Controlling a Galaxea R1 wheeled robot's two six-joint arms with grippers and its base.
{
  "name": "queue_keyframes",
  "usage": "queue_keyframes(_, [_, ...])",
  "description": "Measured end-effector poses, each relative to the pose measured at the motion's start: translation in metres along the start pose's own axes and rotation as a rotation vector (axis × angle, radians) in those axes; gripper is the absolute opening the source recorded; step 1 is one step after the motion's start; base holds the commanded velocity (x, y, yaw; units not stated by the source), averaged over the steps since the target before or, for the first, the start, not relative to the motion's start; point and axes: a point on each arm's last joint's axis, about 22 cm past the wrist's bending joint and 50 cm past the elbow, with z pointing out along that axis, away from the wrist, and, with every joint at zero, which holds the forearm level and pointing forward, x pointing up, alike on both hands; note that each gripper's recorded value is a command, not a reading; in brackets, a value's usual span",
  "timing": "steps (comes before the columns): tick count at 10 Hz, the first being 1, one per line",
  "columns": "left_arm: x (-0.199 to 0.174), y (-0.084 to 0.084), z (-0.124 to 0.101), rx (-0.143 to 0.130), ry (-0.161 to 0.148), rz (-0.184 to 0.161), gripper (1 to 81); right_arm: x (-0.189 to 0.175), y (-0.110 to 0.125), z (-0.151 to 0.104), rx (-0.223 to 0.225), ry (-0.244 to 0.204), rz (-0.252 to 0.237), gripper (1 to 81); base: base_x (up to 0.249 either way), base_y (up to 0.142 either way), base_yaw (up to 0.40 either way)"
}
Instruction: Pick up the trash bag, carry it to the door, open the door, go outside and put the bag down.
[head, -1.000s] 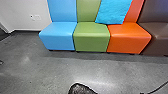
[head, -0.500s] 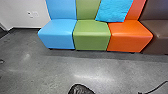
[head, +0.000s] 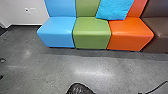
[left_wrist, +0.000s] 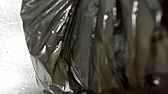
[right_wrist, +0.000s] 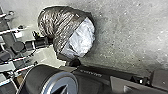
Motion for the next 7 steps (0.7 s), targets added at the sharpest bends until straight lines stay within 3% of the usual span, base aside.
queue_keyframes(4, [0.014, 0.042, -0.062, -0.023, 0.061, 0.035, 1.0, -0.018, -0.040, -0.041, -0.006, 0.039, -0.034, 81.1, 0.000, 0.000, 0.000])
queue_keyframes(7, [0.019, 0.068, -0.125, -0.047, 0.105, 0.065, 1.0, -0.036, -0.061, -0.073, -0.026, 0.080, -0.052, 81.1, 0.000, 0.000, 0.000])
